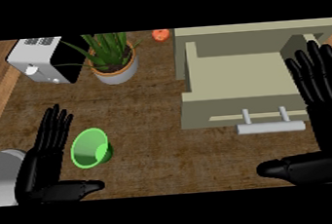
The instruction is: Pick up the cup, place it into the drawer and close the drawer
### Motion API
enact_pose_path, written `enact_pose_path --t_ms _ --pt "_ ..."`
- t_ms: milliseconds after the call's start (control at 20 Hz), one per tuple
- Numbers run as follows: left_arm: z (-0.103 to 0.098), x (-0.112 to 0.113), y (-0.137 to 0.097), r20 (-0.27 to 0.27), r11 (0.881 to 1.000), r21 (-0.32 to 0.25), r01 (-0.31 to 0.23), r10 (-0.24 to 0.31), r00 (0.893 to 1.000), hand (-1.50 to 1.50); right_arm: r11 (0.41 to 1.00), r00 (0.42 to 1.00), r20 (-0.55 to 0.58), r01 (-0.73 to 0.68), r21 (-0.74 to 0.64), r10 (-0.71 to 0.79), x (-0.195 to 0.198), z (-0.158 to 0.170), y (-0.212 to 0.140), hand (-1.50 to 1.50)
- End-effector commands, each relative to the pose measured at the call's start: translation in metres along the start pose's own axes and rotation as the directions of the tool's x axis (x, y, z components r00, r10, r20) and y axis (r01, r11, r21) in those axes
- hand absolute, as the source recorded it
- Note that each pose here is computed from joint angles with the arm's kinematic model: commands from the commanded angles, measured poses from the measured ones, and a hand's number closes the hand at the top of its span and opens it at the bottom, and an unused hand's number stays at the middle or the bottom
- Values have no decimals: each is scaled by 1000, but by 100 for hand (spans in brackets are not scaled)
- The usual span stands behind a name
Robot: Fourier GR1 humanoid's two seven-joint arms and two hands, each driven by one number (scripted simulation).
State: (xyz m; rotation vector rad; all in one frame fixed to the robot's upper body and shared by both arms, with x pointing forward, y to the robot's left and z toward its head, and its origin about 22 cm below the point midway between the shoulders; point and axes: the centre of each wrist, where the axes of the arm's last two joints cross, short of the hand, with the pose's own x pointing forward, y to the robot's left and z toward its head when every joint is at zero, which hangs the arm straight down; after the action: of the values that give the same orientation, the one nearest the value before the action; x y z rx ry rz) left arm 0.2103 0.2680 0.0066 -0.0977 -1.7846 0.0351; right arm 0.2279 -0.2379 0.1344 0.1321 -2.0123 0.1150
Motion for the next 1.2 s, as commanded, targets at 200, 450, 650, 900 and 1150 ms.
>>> enact_pose_path --t_ms 200,450,650,900,1150 --pt "7 -35 6 -43 1000 -2 11 -11 999 -150 1000 1000 1 13 0 -13 -2 0 -12 -150" --pt "4 -64 31 -56 999 4 36 -36 998 -150 1000 1000 2 -3 23 3 3 -3 2 -150" --pt "19 -91 18 -74 1000 0 4 -4 997 -150 1000 1000 2 12 14 -12 7 -1 7 -150" --pt "14 -94 39 -64 999 51 0 3 998 -150 1000 1000 3 5 12 -5 8 -10 -12 -150" --pt "13 -105 41 -70 999 50 7 -3 998 -150 1000 1000 4 18 20 -18 -1 -8 3 -150"
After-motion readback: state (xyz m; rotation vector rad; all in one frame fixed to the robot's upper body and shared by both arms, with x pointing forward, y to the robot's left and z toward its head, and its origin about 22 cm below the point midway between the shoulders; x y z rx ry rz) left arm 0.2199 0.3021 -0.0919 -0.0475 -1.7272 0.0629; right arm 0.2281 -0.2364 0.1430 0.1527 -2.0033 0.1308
